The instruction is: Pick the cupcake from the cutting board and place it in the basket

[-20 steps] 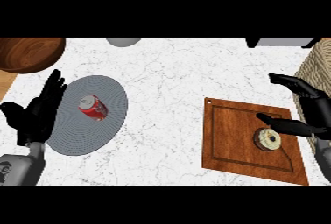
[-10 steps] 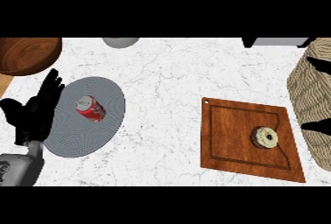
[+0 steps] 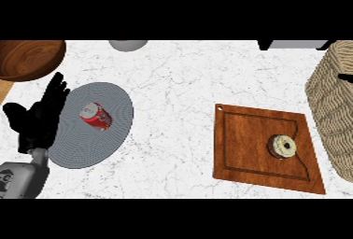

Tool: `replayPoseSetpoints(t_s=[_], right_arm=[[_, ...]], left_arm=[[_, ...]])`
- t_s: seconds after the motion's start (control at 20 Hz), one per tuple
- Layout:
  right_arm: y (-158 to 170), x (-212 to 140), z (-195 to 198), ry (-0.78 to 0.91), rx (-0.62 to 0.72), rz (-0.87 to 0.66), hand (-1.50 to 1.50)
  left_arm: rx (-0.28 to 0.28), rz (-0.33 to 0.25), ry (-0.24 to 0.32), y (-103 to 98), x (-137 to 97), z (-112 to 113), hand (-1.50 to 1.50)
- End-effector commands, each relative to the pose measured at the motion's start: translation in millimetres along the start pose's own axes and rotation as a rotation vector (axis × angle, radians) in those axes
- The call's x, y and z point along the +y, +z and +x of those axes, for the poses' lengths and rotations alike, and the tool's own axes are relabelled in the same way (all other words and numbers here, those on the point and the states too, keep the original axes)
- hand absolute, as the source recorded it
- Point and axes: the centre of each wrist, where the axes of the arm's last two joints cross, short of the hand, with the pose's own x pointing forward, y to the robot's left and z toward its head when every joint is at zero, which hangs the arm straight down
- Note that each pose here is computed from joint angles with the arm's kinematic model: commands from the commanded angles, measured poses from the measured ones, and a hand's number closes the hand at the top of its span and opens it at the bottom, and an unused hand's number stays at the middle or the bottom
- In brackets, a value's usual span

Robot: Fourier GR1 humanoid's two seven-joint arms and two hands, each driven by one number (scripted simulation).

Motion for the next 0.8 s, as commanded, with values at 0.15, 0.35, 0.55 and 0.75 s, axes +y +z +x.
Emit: replayPoseSetpoints(t_s=[0.15, 0.35, 0.55, 0.75], right_arm=[[0.9, 23.2, -15.8, -0.061, -0.011, 0.014, -1.50], [-8.4, 57.0, -15.9, -0.117, -0.030, -0.025, -1.50], [-19.9, 70.4, -32.1, -0.145, -0.056, -0.010, -1.50], [-40.2, 66.6, -19.1, -0.160, -0.072, -0.011, -1.50]], left_arm=[[-0.006, 0.006, -0.008, 10.0, 17.7, 5.4, 0.00], [0.000, 0.005, 0.011, 5.0, -15.4, 8.5, 0.00], [0.001, -0.015, -0.002, 2.5, 0.9, -0.3, 0.00], [-0.005, -0.014, -0.002, 15.2, -14.5, -3.2, 0.00]])
